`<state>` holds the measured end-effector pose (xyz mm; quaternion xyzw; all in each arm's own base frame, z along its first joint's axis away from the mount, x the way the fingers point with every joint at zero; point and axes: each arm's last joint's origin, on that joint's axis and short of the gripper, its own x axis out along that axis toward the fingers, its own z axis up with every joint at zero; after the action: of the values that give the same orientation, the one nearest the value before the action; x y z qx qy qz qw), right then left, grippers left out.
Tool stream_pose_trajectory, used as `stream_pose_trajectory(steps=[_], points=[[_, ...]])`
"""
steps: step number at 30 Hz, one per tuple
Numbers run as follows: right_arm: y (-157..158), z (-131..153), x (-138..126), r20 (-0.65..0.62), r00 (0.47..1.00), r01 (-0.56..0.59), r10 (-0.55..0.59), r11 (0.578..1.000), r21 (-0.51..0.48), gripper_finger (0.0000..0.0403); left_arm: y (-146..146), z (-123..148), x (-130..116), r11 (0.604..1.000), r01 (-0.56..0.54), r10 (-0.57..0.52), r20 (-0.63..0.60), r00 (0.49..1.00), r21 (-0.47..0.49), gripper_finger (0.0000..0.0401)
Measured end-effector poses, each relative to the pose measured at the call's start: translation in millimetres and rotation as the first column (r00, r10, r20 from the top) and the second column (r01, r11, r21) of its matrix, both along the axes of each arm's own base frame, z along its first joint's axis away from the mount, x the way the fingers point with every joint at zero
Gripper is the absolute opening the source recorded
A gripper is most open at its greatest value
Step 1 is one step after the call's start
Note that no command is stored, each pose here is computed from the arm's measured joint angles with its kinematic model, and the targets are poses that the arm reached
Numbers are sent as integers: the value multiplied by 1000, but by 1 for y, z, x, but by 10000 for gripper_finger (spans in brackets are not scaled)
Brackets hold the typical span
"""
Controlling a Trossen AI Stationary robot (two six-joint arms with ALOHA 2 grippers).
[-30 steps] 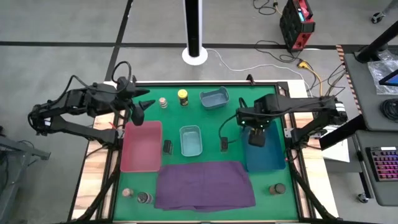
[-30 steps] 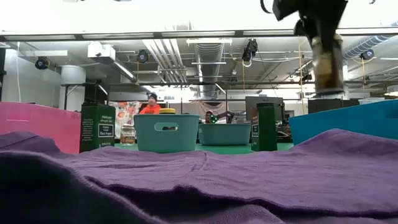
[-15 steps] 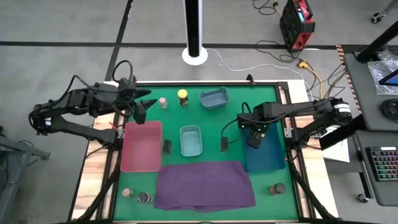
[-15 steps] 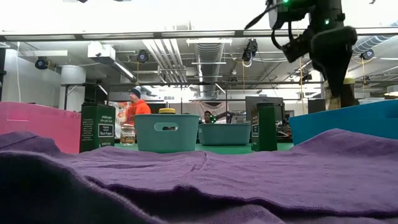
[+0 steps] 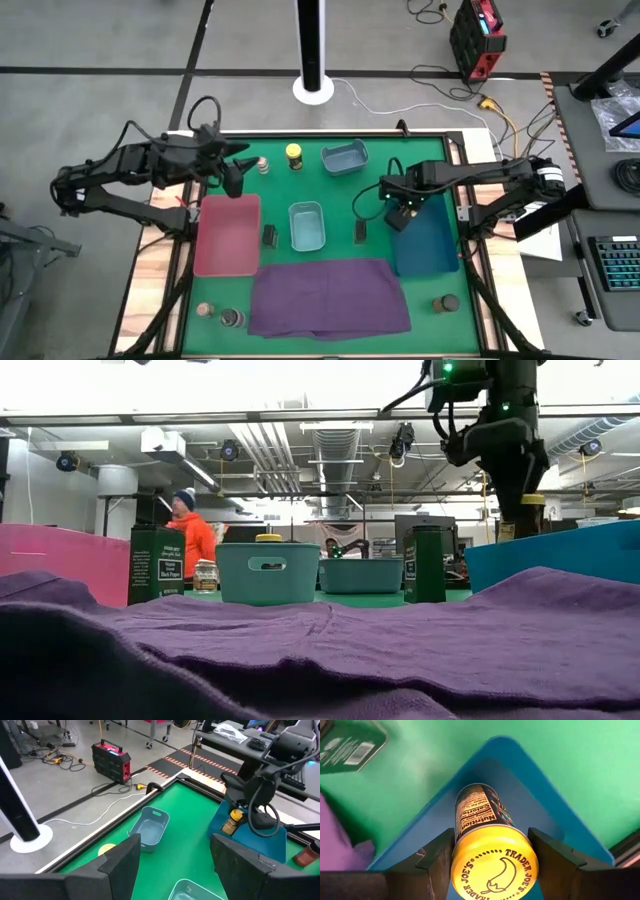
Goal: Sort spices by type
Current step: Put the right yellow seasoning bottle into the blue bin
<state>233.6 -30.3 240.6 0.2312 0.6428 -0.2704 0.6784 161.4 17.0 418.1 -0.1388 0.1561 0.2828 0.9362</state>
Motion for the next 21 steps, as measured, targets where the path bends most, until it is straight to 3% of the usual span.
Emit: stream_pose_trajectory(steps=[6, 21], points=[[-8, -4, -1, 4, 998, 68, -68, 998, -12, 215, 0, -4, 8, 1000, -2, 2, -23, 1000, -5, 223], [-9, -16, -7, -34, 994, 104, -103, 994, 26, 225, 0, -5, 14, 1000, -3, 3, -26, 1000, -5, 223]])
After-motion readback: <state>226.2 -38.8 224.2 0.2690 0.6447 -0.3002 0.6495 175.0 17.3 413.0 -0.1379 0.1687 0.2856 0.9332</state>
